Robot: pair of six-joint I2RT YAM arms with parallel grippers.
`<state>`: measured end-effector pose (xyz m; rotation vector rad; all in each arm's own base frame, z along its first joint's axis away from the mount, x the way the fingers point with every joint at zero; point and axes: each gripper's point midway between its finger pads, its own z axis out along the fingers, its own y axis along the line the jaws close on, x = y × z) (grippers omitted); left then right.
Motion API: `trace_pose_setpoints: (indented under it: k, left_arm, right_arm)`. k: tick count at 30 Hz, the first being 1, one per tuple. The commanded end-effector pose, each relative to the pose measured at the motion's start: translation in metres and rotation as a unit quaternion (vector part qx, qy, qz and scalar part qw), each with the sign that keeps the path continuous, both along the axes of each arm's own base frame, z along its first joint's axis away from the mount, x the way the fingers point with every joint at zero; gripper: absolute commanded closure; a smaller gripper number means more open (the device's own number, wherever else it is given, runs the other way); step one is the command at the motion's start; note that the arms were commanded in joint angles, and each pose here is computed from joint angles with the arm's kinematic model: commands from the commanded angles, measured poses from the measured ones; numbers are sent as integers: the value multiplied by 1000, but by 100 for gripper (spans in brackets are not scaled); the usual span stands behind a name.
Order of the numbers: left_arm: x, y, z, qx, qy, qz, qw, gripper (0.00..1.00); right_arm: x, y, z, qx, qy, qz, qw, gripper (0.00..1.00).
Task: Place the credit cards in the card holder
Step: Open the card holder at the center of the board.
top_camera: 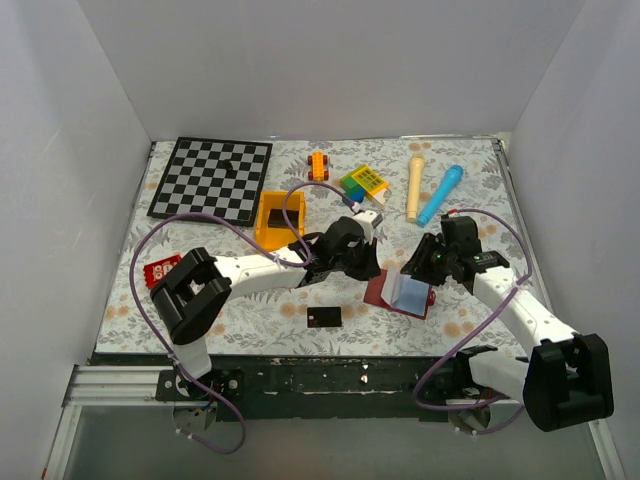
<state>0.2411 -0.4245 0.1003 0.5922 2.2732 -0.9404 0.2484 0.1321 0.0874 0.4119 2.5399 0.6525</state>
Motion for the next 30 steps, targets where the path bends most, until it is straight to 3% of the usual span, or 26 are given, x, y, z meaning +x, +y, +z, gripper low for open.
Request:
trace_pose_setpoints:
  k: [1, 10, 13, 22, 30]
  left_arm:
    - [3, -11, 22, -21, -22, -12, 999, 100]
    - [0, -8, 18, -20, -13, -11, 1000, 100]
    - [-1, -7, 16, -19, -12, -10, 1000, 100]
    - [-2, -4, 13, -16, -9, -5, 1000, 100]
    - [-4, 0, 8, -11, -5, -2, 1000, 100]
  right_arm:
    - [-24, -25, -23, -49, 45, -44, 997, 58]
    - [-26, -30, -28, -57, 54, -61, 995, 88]
    - [-23, -22, -34, -44, 65, -44, 996, 93]
    - [-2, 27, -31, 70, 46, 30, 996, 94]
    - [12, 46, -16, 113, 25, 72, 991, 85]
